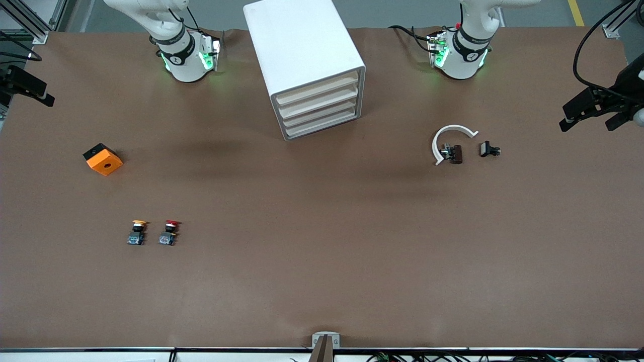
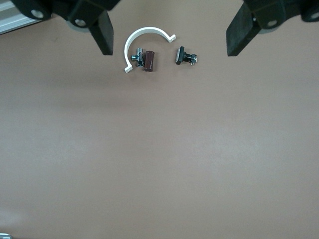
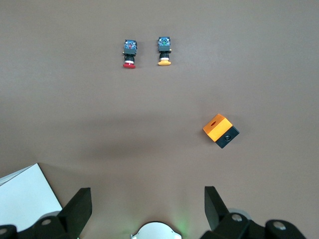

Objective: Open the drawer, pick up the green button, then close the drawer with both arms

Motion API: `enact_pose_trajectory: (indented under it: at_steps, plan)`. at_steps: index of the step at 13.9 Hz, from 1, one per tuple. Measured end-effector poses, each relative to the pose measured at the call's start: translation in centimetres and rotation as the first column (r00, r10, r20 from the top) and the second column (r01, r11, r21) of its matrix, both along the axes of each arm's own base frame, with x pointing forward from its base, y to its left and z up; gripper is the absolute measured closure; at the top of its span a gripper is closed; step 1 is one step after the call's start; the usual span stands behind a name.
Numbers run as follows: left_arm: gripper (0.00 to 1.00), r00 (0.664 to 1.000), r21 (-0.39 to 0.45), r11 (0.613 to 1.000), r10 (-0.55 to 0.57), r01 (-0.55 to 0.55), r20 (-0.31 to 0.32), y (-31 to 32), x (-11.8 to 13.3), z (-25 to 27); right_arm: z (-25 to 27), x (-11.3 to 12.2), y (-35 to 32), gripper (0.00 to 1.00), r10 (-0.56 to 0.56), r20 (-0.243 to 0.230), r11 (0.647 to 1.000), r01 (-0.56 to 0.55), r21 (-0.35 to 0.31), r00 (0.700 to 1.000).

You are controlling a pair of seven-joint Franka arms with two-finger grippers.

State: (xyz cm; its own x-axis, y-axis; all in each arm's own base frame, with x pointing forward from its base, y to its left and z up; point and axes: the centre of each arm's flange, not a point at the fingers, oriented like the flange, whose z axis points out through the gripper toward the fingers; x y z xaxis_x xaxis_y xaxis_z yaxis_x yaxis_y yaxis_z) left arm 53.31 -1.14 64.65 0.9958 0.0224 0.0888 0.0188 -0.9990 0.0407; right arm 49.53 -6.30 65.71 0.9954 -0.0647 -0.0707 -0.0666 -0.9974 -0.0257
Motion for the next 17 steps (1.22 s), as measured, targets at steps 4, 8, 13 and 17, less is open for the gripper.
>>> enact_pose_trajectory:
  at_steps: [4, 8, 13, 17]
  plan:
    - [0.00, 1.000, 0.000, 1.000, 0.000, 0.000, 0.000, 0.0, 0.0, 0.0, 0.0, 0.1, 0.4, 0.00, 0.004, 0.000, 1.000, -0.004, -0.001, 1.000]
    - [0.00, 0.999, 0.001, 1.000, 0.007, -0.007, -0.032, 0.4, 0.0, -0.7, 0.0, 0.1, 0.4, 0.00, 0.004, 0.000, 1.000, -0.004, -0.001, 1.000]
    - [0.00, 0.988, 0.005, 0.999, 0.043, -0.043, -0.150, 2.4, 0.1, -3.8, 0.0, 0.1, 0.5, 0.00, 0.004, 0.000, 1.000, -0.004, -0.001, 1.000]
    - [0.00, 0.979, 0.010, 0.999, 0.036, -0.035, -0.203, 1.8, 2.1, -9.1, 0.0, 0.1, 0.5, 0.00, 0.004, 0.000, 1.000, -0.004, -0.001, 1.000]
